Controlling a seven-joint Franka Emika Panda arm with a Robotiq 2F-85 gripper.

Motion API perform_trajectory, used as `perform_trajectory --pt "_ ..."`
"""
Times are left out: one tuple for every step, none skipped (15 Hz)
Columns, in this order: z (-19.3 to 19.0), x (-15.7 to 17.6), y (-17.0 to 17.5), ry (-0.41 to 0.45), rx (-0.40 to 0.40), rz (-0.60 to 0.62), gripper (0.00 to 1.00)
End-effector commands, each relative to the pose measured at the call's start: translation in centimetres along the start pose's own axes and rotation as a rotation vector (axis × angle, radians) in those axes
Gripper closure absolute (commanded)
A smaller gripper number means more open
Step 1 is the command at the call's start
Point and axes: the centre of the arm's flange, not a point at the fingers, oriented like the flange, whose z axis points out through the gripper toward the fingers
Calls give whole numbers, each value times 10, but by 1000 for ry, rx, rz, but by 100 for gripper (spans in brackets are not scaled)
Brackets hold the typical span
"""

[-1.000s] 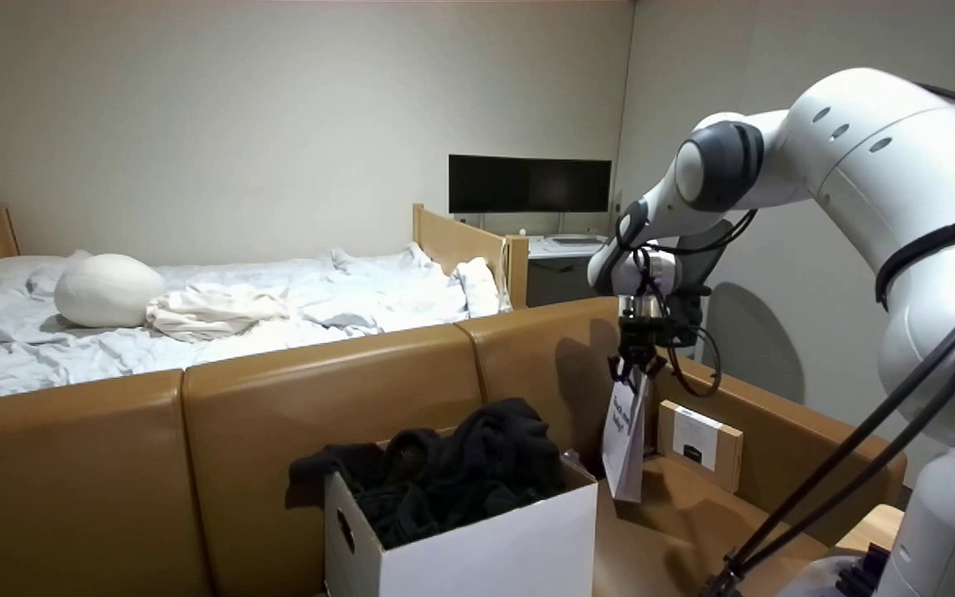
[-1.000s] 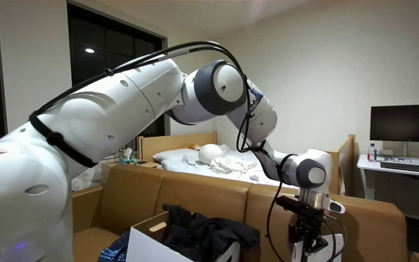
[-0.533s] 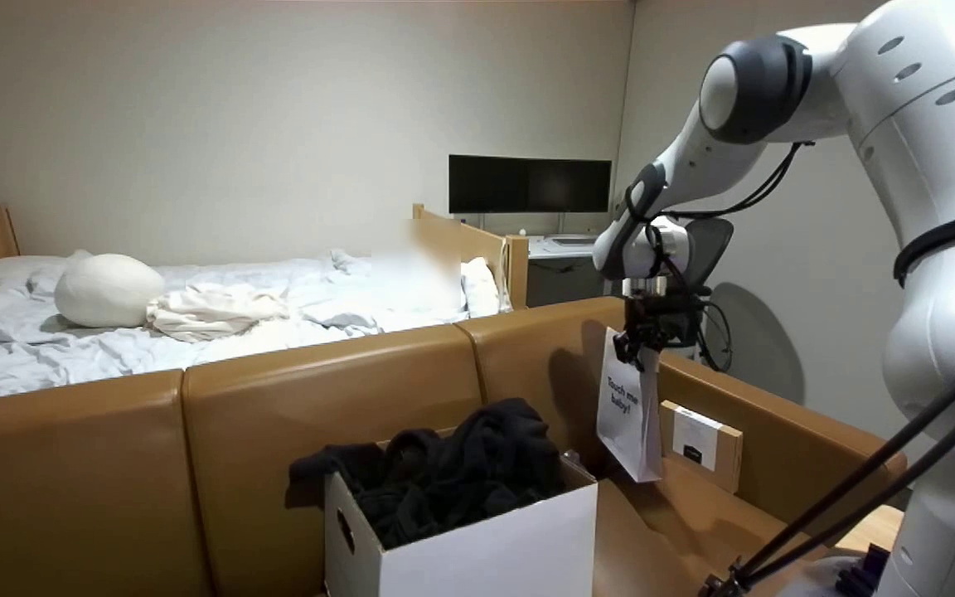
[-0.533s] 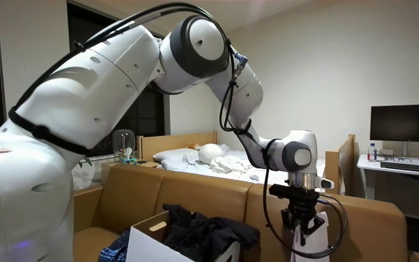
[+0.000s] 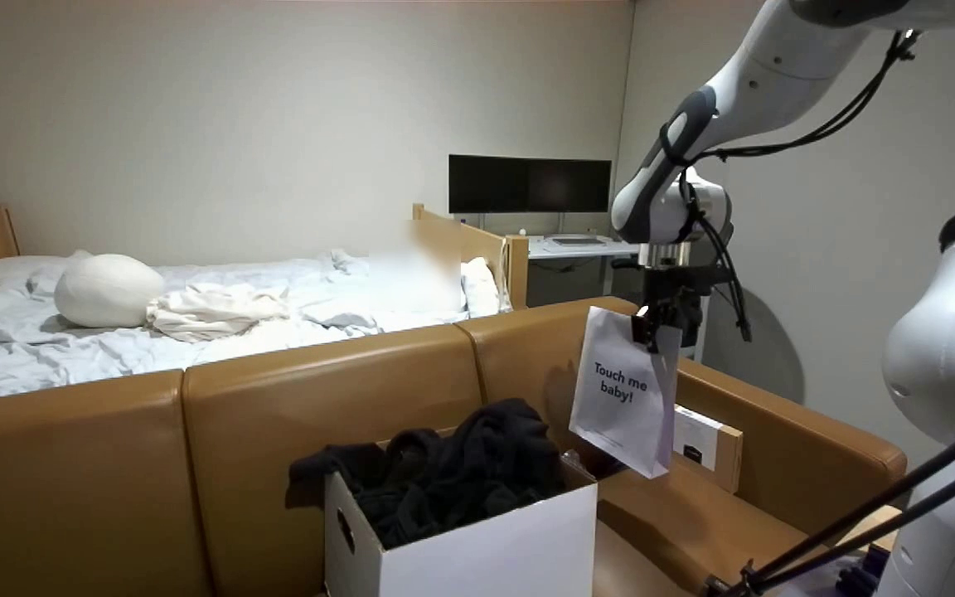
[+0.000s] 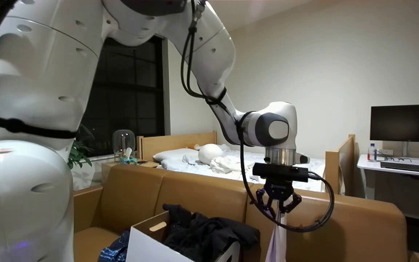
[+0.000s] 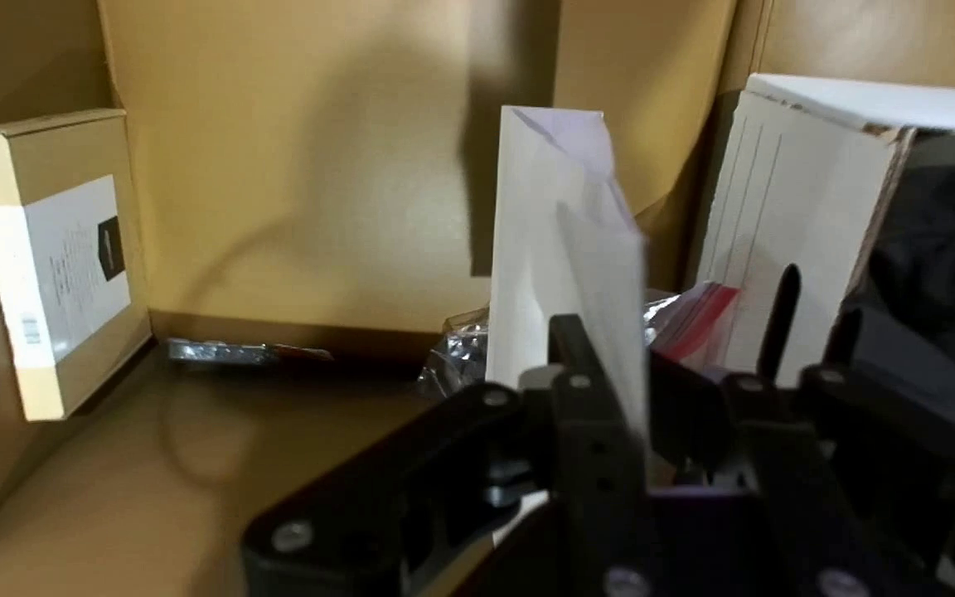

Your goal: Put the white book in the box

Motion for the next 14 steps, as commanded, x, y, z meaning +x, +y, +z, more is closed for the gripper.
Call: perform_trajectory --pt "-61 -65 -22 68 18 -186 97" --pt "-76 -76 -23 87 27 -234 97" --pt "-94 -84 -23 107 44 -280 97" --pt "-104 -87 -24 120 60 -326 97" --pt "-115 -87 -24 135 83 -370 97" --pt "-126 -85 -26 150 110 -413 97" --pt "-135 -83 -30 165 139 -455 97" --pt "-142 -74 -38 176 177 -494 97" --pt "-148 -67 -47 186 211 -535 97" --pt "-151 -55 -62 199 266 -555 97" --pt "-151 -44 -79 207 324 -564 97" --pt "-148 -29 -101 201 371 -592 97" --pt "-144 -18 -120 187 416 -623 97" --pt "-140 -5 -142 149 442 -663 97"
